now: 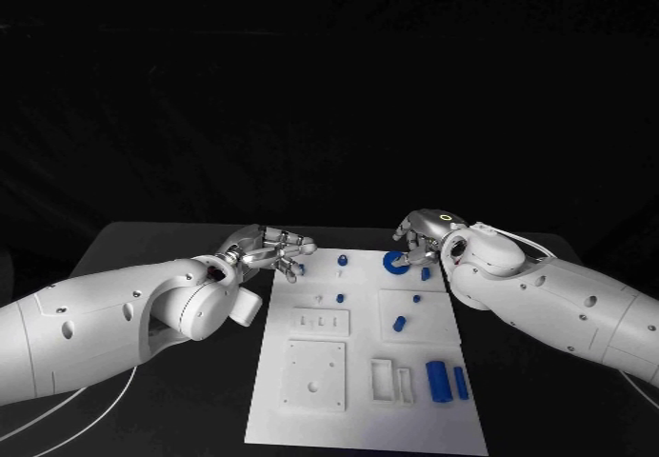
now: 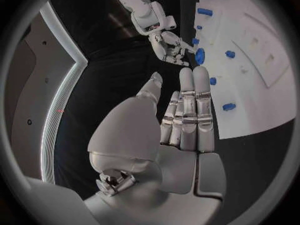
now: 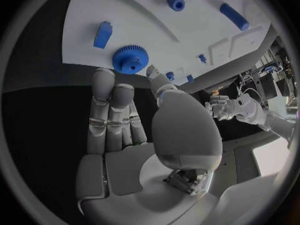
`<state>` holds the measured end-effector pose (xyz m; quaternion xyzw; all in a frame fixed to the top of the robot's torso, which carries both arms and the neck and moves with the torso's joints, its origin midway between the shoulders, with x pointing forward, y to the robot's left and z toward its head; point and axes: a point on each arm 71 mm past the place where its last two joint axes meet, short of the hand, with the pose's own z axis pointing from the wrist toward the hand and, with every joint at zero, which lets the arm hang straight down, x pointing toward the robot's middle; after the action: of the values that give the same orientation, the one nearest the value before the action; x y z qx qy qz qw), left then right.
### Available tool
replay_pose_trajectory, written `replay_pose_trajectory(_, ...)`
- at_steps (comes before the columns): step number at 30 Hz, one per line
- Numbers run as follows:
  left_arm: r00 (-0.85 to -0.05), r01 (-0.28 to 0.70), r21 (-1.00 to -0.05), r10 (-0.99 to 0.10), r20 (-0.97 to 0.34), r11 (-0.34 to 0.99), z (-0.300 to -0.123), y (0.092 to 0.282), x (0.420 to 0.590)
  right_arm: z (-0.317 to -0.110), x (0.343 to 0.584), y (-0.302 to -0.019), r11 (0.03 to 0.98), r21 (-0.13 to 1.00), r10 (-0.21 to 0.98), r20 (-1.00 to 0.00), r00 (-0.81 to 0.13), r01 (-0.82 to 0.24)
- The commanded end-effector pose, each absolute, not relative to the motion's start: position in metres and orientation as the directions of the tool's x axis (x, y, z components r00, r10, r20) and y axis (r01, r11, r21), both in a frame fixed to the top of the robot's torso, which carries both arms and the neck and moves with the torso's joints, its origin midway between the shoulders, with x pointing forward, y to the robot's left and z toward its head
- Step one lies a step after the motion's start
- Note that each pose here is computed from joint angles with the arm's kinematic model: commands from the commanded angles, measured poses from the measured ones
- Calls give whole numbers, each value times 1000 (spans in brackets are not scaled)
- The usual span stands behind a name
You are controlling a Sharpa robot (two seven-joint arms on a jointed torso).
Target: Assemble the parts on the task board
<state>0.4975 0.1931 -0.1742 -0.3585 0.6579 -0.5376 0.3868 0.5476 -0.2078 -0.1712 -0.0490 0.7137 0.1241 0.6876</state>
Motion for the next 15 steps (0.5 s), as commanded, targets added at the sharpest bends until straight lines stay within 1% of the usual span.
replay_pose_trajectory(1,-463,-51,-985,-878,-122,164,-173,190,497,-176,548,-207,969,73,54,-995,-88,-236)
replay_pose_trajectory(15,-463,-52,-985,-878,-123,165,-174,190,497,-186,549,-209,972,68,37,-990,-137,-224)
